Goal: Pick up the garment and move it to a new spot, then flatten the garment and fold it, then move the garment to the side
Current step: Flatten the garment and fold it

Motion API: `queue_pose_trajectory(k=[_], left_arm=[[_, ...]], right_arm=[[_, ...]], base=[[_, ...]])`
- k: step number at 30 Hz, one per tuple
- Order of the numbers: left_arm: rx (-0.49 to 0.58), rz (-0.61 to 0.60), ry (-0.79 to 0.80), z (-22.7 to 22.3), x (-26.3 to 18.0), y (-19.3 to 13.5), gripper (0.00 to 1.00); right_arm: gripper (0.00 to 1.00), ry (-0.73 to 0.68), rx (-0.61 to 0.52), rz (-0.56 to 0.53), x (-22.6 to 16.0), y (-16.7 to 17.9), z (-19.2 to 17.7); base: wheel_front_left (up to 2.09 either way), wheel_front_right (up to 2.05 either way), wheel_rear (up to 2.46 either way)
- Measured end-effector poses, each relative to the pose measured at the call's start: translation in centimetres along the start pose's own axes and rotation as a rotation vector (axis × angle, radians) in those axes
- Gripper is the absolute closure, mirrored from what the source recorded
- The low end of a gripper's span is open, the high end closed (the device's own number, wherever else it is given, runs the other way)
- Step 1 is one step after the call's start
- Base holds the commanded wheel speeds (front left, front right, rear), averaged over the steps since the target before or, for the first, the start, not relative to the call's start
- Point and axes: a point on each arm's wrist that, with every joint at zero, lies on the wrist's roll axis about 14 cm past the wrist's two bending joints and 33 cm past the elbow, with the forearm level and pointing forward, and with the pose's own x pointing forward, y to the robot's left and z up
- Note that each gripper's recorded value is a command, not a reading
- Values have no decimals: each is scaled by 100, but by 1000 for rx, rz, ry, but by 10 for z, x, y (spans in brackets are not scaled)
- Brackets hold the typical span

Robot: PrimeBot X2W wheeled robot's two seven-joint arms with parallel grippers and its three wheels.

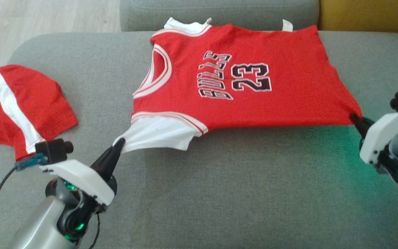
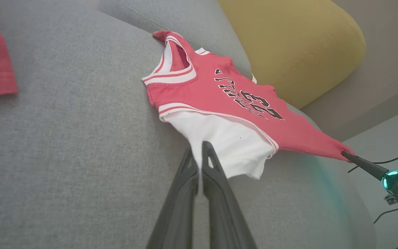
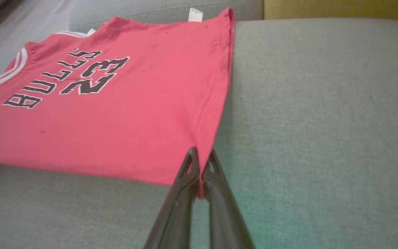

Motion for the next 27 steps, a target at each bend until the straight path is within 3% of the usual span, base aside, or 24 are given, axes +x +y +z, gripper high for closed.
queue_pose_trajectory(k=[13, 17, 27], left_arm=[[-73, -43, 132, -22, -41, -4, 100], [-89, -71, 228, -39, -61, -9, 100], [-37, -100, 392, -62, -89, -10, 100]], right_arm=[[100, 178, 57, 43, -34, 1, -44], [100, 307, 97, 50, -52, -3, -77], [100, 490, 201, 83, -80, -3, -113]], base=[[0, 0, 0], [0, 0, 0], [0, 0, 0]])
